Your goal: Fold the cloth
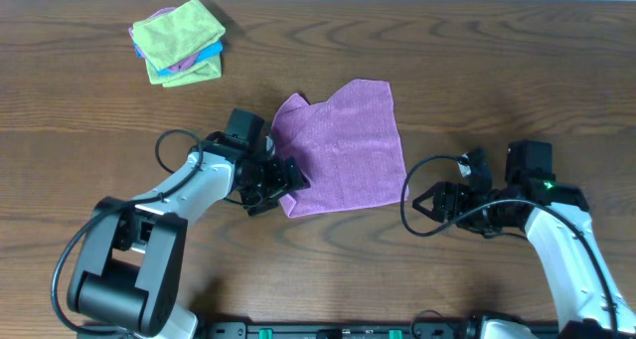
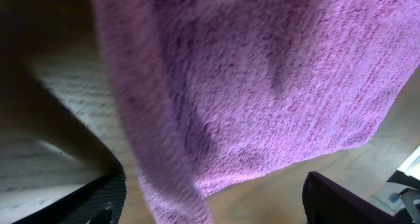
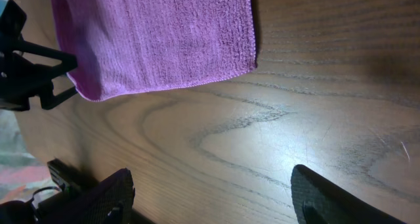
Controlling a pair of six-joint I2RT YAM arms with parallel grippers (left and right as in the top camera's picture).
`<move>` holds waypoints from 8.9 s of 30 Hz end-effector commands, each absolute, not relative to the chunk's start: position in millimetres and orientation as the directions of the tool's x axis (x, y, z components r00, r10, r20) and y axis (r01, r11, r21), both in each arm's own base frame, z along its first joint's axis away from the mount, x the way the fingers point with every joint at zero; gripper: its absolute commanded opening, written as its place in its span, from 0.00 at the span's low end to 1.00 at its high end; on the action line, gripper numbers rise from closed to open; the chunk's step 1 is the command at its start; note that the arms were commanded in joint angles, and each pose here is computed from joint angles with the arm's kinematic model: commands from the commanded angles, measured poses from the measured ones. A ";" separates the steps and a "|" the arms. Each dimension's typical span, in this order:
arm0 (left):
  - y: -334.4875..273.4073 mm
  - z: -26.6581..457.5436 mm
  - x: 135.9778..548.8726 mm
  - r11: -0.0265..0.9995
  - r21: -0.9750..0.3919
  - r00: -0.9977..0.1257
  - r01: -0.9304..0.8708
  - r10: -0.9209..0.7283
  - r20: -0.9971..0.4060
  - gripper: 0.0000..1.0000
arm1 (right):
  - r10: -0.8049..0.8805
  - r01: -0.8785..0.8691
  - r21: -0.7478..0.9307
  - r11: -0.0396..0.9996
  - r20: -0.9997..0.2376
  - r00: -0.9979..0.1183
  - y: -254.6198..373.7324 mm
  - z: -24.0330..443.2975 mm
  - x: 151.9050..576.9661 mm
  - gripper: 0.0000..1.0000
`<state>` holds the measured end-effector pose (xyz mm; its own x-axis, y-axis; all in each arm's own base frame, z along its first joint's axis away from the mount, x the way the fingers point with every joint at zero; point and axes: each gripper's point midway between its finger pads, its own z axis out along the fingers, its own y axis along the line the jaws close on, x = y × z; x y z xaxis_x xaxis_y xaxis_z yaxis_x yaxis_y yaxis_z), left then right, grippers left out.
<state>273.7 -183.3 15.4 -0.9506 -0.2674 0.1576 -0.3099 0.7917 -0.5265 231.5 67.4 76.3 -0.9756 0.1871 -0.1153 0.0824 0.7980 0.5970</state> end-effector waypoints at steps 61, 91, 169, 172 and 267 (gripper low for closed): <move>-180.1 18.9 267.2 0.735 -0.624 -0.962 -0.264 -0.152 0.228 0.06 | 0.065 -0.123 0.705 0.699 -0.234 -0.970 137.3 27.3 285.6 0.01; -129.9 70.6 249.8 0.844 -0.511 -0.987 -0.160 -0.121 0.110 0.06 | 0.098 0.016 0.472 0.882 -0.151 -0.984 90.9 76.0 230.9 0.01; -146.3 50.0 408.8 0.805 -0.576 -0.855 -0.141 -0.392 -0.339 0.64 | 0.102 -0.151 0.356 0.922 -0.600 -0.793 103.0 32.7 394.1 0.55; -146.7 62.3 416.3 0.785 -0.609 -0.856 -0.113 -0.388 -0.342 0.65 | 0.105 -0.145 0.352 0.925 -0.604 -0.790 100.4 45.0 392.7 0.57; -176.9 4.1 387.0 0.922 -0.383 -0.938 -0.058 -0.182 -0.296 0.06 | 0.195 -0.310 0.641 0.703 -0.592 -0.782 249.8 104.2 382.0 0.01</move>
<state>379.4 -179.6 2.5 -0.9428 -0.1877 -0.2756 -0.0644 0.9135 -0.4017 373.5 241.2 89.2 -0.8071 0.1746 -0.5640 -0.3022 0.6985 0.6487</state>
